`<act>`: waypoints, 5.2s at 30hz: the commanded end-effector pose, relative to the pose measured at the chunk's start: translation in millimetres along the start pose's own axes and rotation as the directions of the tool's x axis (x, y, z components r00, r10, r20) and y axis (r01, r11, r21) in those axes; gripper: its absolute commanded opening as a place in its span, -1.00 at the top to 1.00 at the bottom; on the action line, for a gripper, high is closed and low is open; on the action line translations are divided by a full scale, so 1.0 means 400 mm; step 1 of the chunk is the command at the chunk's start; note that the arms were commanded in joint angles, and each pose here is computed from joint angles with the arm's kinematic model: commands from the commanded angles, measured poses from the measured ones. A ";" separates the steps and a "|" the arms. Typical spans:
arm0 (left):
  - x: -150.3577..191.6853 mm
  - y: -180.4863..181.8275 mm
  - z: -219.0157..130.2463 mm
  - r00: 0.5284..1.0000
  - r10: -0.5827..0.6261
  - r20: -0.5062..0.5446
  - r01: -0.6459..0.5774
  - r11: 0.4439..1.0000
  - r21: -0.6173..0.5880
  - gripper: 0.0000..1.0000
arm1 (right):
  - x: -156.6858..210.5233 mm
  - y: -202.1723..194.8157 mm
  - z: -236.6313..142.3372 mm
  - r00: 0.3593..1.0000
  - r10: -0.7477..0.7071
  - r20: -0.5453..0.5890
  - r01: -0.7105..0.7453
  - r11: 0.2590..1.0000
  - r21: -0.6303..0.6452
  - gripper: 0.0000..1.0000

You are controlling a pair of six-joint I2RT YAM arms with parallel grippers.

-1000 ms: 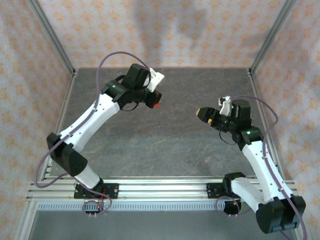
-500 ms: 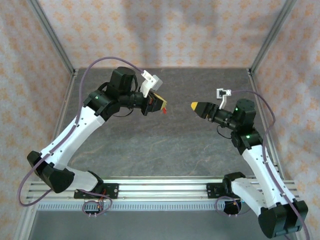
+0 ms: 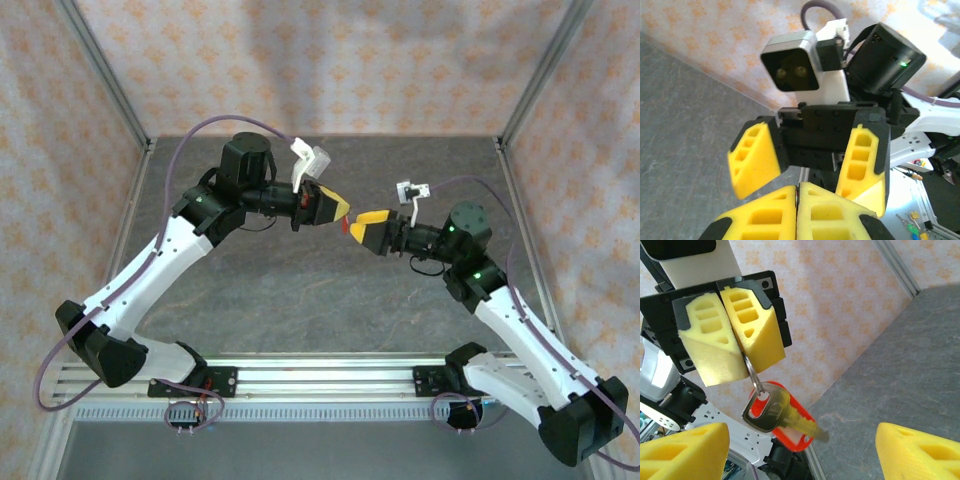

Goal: Remove the keys from the keyring

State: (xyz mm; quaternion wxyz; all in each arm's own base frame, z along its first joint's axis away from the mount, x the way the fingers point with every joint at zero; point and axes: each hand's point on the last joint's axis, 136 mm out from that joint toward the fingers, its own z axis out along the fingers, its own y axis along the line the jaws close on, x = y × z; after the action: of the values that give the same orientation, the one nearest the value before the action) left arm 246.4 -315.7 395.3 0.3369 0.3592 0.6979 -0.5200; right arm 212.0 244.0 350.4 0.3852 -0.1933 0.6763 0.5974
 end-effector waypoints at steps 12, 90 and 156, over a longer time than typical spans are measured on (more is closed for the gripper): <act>-0.038 -0.060 0.008 0.999 -0.007 0.044 0.001 0.990 0.139 0.86 | -0.076 0.104 0.012 0.987 -0.138 0.079 0.148 0.980 -0.133 -0.60; -0.117 -0.086 -0.045 0.967 0.085 0.241 -0.101 0.993 0.054 0.88 | -0.082 0.168 -0.009 0.981 0.044 0.190 0.003 0.972 -0.236 -0.09; -0.147 -0.069 -0.076 0.919 0.124 0.374 -0.115 0.992 -0.046 0.91 | -0.164 0.158 0.011 0.905 0.334 0.263 -0.242 0.914 -0.326 0.39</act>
State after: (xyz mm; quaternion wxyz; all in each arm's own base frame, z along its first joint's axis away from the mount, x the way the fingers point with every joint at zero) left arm 258.5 -304.0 449.8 0.4764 0.2878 0.6257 -0.5465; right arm 215.5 252.5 417.1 0.3507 -0.0371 0.5599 0.7497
